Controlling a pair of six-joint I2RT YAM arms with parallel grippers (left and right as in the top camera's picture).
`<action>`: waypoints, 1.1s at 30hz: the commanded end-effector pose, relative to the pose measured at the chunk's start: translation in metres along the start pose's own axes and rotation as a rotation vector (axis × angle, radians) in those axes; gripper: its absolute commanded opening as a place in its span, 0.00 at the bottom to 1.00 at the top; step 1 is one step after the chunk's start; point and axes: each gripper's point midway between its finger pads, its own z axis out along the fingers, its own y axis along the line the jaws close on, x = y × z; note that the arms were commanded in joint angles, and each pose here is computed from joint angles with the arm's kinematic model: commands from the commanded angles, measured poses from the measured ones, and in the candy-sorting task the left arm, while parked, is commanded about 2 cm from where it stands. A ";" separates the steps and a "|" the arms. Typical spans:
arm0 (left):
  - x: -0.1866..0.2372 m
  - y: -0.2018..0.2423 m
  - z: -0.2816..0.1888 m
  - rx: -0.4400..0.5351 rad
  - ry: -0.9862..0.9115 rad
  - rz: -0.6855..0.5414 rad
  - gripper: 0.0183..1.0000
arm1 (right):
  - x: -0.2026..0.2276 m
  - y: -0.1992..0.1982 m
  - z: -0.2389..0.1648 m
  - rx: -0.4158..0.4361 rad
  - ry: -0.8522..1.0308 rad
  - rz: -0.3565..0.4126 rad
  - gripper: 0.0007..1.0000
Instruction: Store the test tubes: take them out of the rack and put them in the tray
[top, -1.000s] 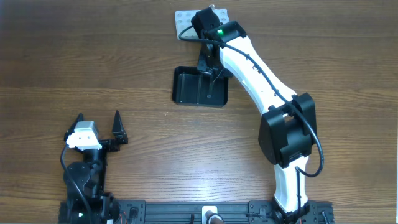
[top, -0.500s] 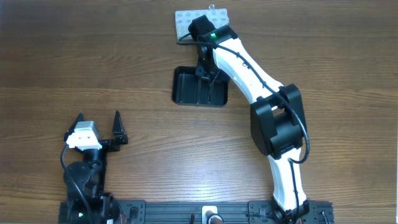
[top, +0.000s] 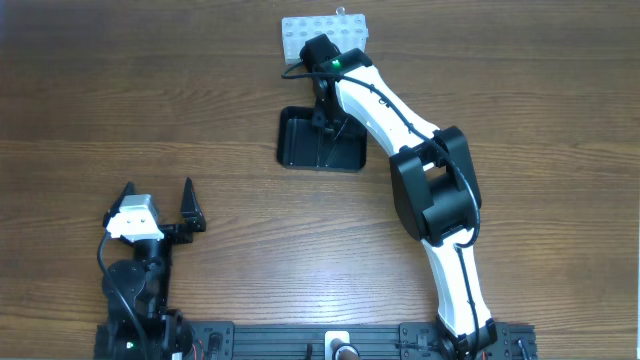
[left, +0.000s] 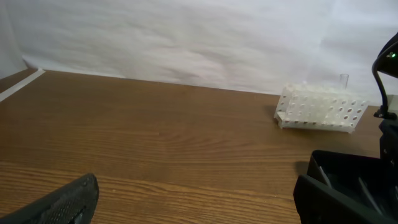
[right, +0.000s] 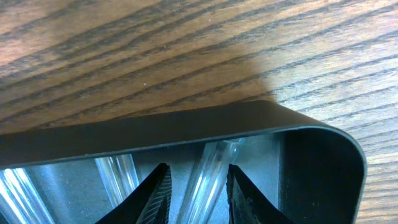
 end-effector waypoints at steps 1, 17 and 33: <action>0.001 0.002 0.000 -0.007 -0.001 0.014 1.00 | -0.008 0.009 -0.016 -0.023 -0.047 -0.041 0.35; 0.001 0.002 0.000 -0.007 -0.001 0.014 1.00 | -0.145 0.012 -0.188 -0.074 -0.671 -0.158 0.81; 0.001 0.002 0.000 -0.007 -0.002 0.014 1.00 | -0.205 0.031 -0.139 -0.018 -0.836 -0.243 0.94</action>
